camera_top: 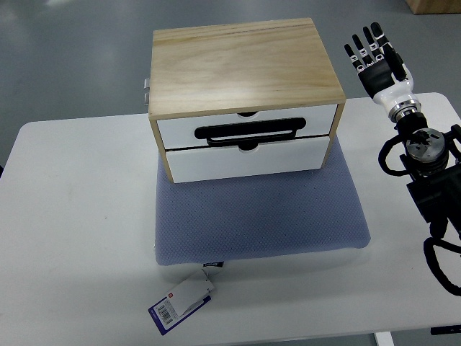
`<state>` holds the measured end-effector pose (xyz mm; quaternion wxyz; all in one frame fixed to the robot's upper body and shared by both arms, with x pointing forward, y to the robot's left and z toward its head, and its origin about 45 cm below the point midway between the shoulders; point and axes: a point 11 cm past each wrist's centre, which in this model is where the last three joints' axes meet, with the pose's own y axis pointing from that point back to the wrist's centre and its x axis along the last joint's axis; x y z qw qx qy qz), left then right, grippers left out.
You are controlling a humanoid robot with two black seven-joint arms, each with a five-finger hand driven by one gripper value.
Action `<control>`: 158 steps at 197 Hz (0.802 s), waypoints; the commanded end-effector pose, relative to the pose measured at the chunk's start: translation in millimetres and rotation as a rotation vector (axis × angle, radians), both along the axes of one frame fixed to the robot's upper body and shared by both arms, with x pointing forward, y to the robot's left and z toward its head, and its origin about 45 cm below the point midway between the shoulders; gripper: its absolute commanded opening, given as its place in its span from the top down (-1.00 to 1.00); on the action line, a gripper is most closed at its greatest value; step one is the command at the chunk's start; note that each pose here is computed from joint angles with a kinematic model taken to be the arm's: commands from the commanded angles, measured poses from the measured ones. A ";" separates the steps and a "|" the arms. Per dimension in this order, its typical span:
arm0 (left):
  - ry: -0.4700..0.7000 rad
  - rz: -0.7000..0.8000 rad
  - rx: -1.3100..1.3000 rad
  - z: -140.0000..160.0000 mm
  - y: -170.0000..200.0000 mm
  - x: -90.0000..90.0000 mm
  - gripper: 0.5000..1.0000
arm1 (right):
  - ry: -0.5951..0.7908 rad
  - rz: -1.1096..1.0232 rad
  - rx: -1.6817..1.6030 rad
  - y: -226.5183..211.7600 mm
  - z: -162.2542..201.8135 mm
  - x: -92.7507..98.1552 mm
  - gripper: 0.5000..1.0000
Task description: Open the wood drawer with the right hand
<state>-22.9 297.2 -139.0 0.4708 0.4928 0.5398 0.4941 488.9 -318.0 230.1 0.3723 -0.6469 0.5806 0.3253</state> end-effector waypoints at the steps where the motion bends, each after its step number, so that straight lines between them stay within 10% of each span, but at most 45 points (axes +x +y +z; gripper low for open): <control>1: 0.000 -0.003 -0.001 0.0 -0.5 0.0 -1.00 | 0.003 -0.002 -0.001 -0.9 -0.7 -0.4 -0.78; 75: -0.001 -0.005 0.003 0.0 0.4 0.7 -1.00 | -0.010 0.002 -0.022 -3.9 8.8 3.3 -0.78; 158: -0.003 -0.010 -0.007 0.0 -1.1 1.7 -1.00 | -0.151 0.165 -0.706 -3.6 166.3 43.2 -0.78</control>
